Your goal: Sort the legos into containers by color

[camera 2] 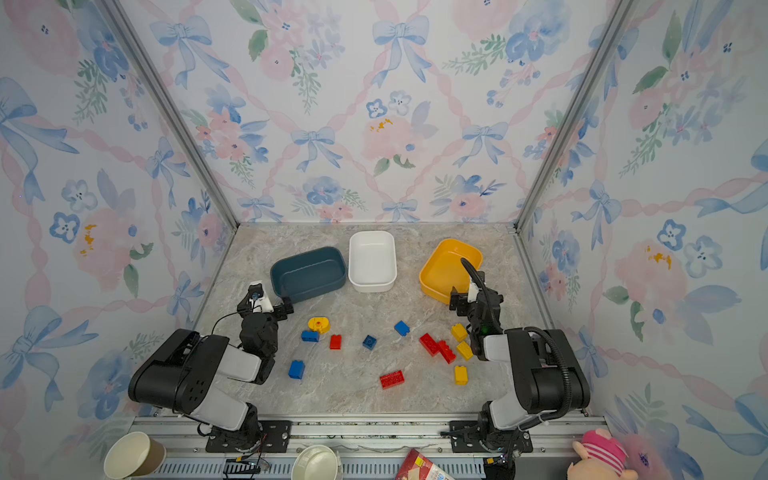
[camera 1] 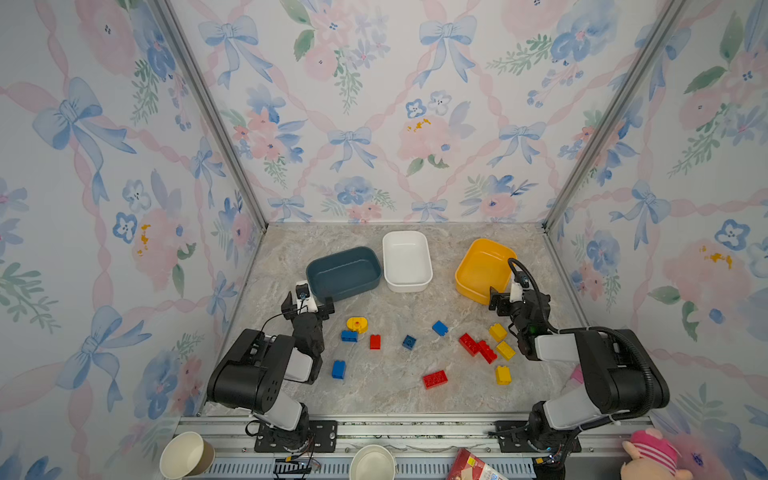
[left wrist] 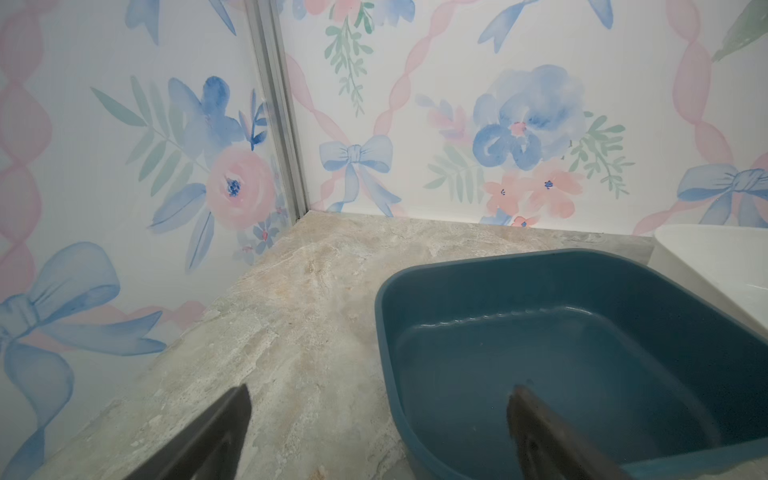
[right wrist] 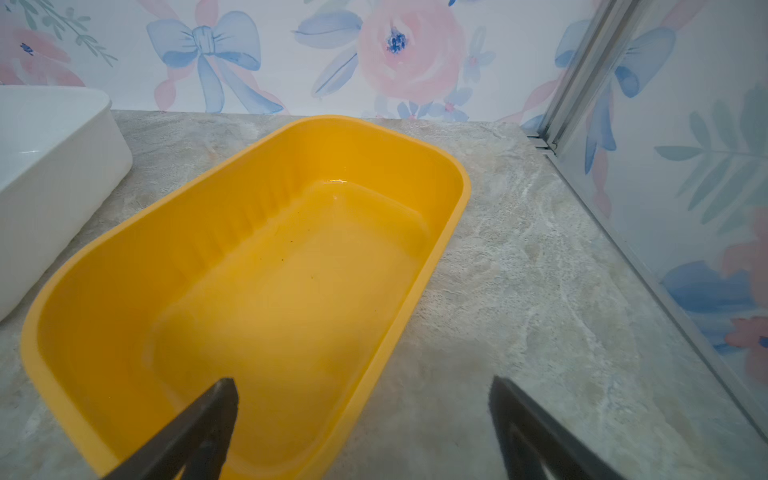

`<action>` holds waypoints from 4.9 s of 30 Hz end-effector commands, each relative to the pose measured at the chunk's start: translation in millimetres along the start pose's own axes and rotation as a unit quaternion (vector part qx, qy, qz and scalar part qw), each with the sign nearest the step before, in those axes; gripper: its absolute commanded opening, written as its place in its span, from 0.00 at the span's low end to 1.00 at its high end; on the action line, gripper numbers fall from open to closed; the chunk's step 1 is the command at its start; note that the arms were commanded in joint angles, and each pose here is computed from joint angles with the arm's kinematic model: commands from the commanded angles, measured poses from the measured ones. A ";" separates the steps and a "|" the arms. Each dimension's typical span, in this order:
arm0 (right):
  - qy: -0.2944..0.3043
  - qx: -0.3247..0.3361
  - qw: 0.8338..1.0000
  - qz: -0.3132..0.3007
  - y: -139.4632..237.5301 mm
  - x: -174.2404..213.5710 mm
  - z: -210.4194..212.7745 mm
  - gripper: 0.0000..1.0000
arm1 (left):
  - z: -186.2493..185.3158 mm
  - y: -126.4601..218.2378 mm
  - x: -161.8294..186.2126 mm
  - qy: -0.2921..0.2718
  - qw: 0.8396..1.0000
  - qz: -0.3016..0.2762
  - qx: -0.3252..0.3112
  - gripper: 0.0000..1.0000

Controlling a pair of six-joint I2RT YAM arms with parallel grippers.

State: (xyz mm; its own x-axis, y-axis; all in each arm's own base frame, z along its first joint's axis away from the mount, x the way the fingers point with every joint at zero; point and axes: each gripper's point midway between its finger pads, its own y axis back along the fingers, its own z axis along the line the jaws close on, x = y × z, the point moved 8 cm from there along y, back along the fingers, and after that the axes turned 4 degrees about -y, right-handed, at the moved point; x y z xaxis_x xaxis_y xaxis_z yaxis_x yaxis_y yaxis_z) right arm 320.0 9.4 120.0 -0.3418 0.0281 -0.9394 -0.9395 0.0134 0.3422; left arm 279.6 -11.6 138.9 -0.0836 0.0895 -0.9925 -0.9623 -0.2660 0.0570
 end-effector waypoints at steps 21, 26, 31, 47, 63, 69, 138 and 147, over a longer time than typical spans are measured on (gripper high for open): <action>-0.010 -0.002 1.000 -0.007 -3.0 -4.6 -0.3 0.97 | 1.2 -0.6 2.0 0.005 1.000 0.001 0.001 0.98; -0.010 -0.002 1.000 -0.006 -3.0 -4.4 -0.7 0.97 | 1.1 -0.7 2.3 0.005 1.000 0.002 0.001 0.98; -0.009 -0.002 1.000 -0.006 -2.9 -4.4 -0.7 0.97 | 1.5 -0.4 1.6 0.006 1.000 0.001 0.001 0.98; 0.013 -0.011 0.997 0.077 15.4 -53.5 18.8 0.97 | -20.7 -30.5 -40.3 -0.034 0.994 0.098 0.043 0.98; 0.017 -0.015 0.994 0.110 27.7 -73.0 37.6 0.97 | -124.5 -8.8 -42.4 -0.031 0.933 0.260 0.248 0.75; 0.011 -0.018 0.994 0.105 33.7 -77.3 39.3 0.97 | -150.9 -13.7 -30.4 -0.040 0.912 0.300 0.277 0.61; 0.007 -0.035 0.990 0.134 61.1 -84.7 58.8 0.97 | -38.9 -230.0 -26.1 -0.043 0.905 0.407 0.116 0.80; 0.008 -0.034 0.990 0.133 57.1 -83.9 61.1 0.97 | -44.1 -217.4 -14.2 -0.032 0.884 0.440 0.152 0.76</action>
State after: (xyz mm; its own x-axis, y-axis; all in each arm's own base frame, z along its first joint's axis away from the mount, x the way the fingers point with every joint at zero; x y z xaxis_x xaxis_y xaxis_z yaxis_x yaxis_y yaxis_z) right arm 292.9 66.5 214.2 -0.5845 -0.0011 -0.8114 -0.8096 -0.0669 0.5832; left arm 509.2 4.6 149.4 -0.8005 0.0209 -0.5990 -0.5993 -0.0355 0.7997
